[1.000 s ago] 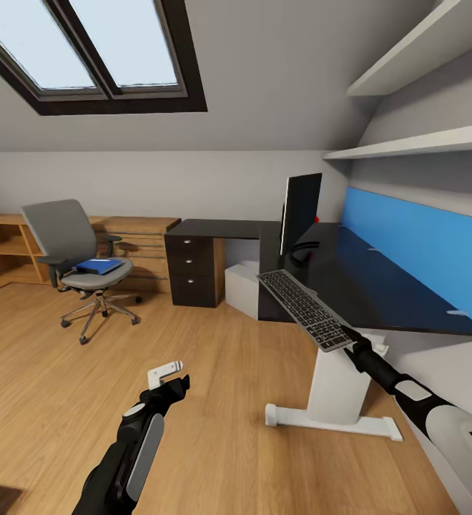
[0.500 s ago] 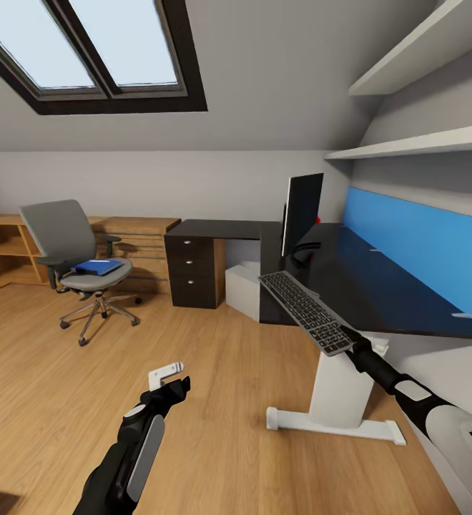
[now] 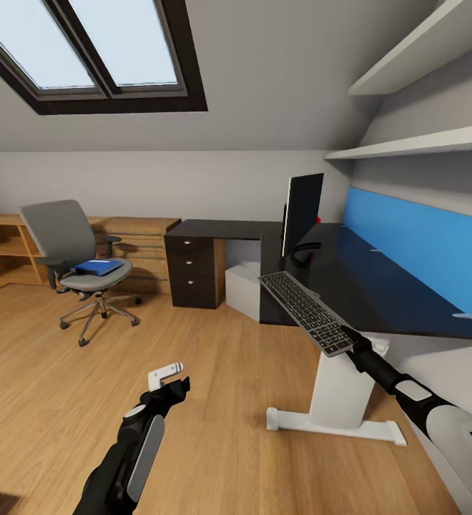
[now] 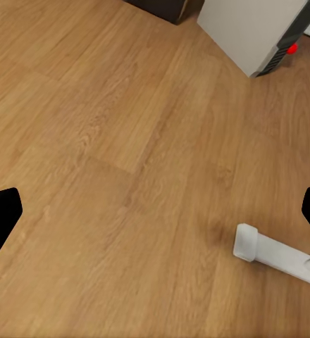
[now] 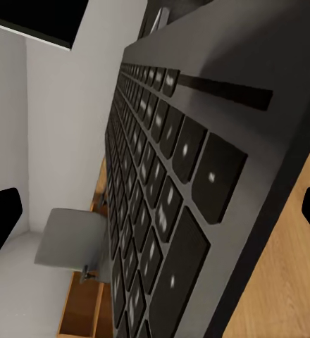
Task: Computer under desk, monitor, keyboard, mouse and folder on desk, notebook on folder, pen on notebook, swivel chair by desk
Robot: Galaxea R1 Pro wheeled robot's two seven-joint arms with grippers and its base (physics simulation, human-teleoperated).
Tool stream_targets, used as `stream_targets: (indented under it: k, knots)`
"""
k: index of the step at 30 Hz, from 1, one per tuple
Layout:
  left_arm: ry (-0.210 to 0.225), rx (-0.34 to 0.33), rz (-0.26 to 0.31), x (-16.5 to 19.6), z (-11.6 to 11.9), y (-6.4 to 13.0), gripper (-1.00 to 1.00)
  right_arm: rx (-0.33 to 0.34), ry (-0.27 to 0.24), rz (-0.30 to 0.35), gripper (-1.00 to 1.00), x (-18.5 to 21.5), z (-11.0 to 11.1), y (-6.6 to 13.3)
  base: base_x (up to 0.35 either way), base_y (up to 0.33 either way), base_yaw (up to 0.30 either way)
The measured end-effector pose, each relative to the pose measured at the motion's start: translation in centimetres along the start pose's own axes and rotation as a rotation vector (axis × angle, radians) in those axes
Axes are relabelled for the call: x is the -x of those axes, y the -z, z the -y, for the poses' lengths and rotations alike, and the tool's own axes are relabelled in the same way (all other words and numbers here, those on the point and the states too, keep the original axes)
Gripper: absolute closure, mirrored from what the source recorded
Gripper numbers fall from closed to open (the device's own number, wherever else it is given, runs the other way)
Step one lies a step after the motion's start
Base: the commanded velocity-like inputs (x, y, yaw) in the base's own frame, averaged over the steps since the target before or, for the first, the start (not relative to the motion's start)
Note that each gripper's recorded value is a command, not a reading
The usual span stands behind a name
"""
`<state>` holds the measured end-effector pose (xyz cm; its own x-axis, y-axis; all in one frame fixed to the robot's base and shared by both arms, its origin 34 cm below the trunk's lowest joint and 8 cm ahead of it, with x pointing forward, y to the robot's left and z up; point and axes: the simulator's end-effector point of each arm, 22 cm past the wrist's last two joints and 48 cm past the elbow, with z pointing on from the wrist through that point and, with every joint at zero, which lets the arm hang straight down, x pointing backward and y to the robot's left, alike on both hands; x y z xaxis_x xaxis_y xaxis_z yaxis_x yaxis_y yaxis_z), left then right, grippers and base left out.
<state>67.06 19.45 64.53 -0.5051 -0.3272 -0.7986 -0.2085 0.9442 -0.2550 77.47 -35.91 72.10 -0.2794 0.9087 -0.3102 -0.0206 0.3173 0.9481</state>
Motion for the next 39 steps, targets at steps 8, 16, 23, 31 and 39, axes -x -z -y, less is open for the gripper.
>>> stream_targets:
  k: [8, 16, 23, 31, 39]
  knots:
    - [0.000, 0.002, 0.000, 0.0, 0.0, 0.0, -1.00, 0.004, -0.004, 0.004, 1.00, 0.1, -0.1, 0.0, 0.000, 0.000, 0.000]
    - [0.000, 0.002, 0.000, 0.5, 0.1, 0.2, -1.00, 0.003, 0.000, 0.001, 1.00, 0.3, -0.7, -0.1, 0.000, 0.000, 0.000]
    - [0.000, 0.003, 0.000, 1.8, 0.5, 0.8, -1.00, 0.006, -0.004, -0.001, 1.00, 0.7, -2.1, -0.2, 0.000, 0.000, 0.000]
    - [-0.001, 0.007, -0.010, 2.8, 0.9, 1.4, -1.00, 0.020, 0.008, -0.031, 1.00, 0.0, -4.2, -0.9, 0.000, 0.000, 0.094]
    - [-0.006, 0.012, -0.032, 3.1, 1.2, 1.8, -1.00, 0.057, 0.031, -0.066, 1.00, -0.7, -6.6, -1.2, 0.000, 0.000, 0.273]
